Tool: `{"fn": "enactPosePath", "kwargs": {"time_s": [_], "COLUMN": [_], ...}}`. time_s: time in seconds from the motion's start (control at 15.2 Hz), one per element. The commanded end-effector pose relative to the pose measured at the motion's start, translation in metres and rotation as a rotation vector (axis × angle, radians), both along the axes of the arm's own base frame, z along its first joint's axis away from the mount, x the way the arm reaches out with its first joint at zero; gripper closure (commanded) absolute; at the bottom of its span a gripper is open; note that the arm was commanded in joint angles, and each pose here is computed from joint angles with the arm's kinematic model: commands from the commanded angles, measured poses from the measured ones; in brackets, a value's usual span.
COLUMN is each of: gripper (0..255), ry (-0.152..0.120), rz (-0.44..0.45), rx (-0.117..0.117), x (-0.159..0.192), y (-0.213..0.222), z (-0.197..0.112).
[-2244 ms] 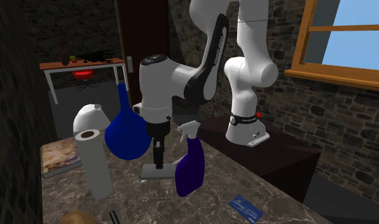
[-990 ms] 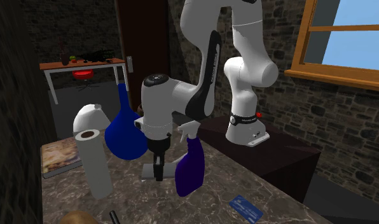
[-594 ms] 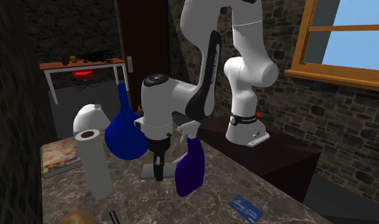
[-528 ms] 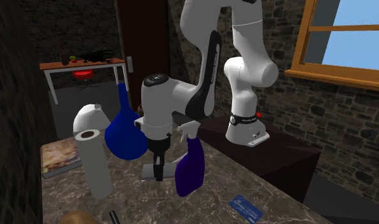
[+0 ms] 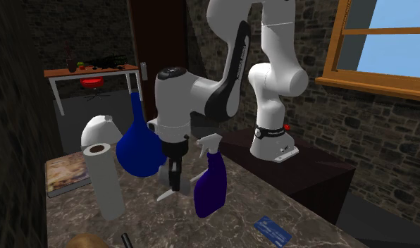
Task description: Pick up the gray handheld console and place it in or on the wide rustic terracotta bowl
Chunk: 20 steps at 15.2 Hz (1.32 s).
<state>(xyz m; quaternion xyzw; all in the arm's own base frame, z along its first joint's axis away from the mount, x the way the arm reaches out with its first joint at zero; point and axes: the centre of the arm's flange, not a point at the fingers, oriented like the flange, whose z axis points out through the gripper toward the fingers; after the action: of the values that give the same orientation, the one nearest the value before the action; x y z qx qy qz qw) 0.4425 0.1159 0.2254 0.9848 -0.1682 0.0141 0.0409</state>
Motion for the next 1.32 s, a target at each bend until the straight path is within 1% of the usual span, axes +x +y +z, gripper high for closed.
{"fn": "enactPosePath", "kwargs": {"time_s": [0.0, 1.25], "gripper": [255, 255], "ry": [0.001, 0.001], "rz": [0.000, 0.000], "rx": [0.000, 0.000], "x": [0.000, 0.000], "y": [0.000, 0.000], "z": [0.011, 0.111]}}
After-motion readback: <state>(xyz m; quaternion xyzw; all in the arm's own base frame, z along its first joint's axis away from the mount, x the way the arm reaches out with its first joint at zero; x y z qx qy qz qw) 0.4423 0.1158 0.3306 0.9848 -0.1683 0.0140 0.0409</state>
